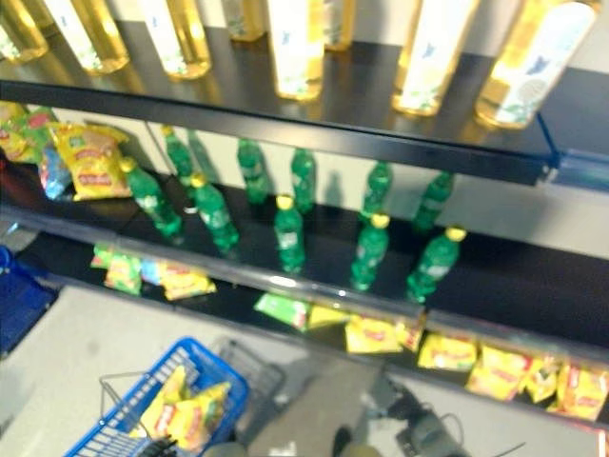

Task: Pick up the snacks into the basket

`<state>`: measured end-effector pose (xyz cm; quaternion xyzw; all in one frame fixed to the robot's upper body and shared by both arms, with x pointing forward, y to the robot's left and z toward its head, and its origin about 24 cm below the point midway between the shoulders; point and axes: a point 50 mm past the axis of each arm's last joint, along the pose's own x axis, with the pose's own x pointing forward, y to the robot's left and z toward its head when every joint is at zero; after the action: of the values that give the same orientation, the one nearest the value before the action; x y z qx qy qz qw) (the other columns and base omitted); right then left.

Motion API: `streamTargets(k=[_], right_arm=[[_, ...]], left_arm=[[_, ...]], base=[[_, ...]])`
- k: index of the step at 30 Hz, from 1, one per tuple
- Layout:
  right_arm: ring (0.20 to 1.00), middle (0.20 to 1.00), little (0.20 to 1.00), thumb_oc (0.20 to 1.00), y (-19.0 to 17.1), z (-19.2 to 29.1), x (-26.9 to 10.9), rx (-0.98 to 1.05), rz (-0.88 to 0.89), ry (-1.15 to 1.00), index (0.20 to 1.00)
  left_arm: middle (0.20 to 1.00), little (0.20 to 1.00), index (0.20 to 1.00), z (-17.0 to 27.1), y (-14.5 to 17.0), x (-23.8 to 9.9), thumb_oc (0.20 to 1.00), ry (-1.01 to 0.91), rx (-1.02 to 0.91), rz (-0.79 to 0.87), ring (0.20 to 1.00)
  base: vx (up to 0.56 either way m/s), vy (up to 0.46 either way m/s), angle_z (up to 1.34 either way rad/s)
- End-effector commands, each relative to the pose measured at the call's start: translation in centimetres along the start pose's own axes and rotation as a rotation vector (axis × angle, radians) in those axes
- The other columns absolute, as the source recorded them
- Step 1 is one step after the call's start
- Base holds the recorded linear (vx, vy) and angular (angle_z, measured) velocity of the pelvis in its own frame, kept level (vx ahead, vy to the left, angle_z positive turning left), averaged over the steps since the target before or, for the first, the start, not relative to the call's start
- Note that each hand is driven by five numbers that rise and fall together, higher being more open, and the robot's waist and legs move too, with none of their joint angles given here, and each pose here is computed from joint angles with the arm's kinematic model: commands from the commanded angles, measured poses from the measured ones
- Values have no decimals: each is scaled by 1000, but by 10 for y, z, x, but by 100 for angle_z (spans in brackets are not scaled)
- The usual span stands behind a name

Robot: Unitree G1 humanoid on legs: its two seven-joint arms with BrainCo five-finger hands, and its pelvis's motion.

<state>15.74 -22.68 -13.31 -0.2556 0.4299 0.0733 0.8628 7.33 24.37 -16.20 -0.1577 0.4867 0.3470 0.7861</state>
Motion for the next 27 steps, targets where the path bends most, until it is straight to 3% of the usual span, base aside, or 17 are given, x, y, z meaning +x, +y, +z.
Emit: streamTargets(k=[1, 6, 7, 12, 18, 27], right_arm=[[1000, 1000, 1000, 1000, 2, 49, 6, -3, 13, -193, 1000], [1000, 1000, 1000, 1000, 1, 86, -8, -94, 64, -413, 1000], [1000, 1000, 1000, 1000, -8, 101, -24, -128, 81, -544, 1000], [1000, 1000, 1000, 1000, -31, 126, -59, -196, 76, -760, 1000], [1000, 1000, 1000, 1000, -79, 159, -132, -100, -175, -1122, 1000], [1000, 1000, 1000, 1000, -102, 158, -174, 24, -291, -1275, 1000]], left_arm=[[200, 200, 200, 12, 4, 2, 200, -48, 21, 4, 200], [200, 200, 200, 25, 0, 3, 200, -107, 20, -15, 200], [200, 200, 200, 30, 1, 2, 200, -134, 19, -21, 200], [200, 200, 200, 29, 13, 3, 200, -136, 39, 12, 200], [200, 200, 200, 30, 25, 2, 200, -152, 11, 78, 200], [200, 200, 200, 21, 35, 0, 200, -130, 13, 112, 200]], base=[[-3, -13, 23], [-6, 44, 11], [8, 86, 4], [38, 86, -2], [23, 60, -1], [10, 13, -6]])
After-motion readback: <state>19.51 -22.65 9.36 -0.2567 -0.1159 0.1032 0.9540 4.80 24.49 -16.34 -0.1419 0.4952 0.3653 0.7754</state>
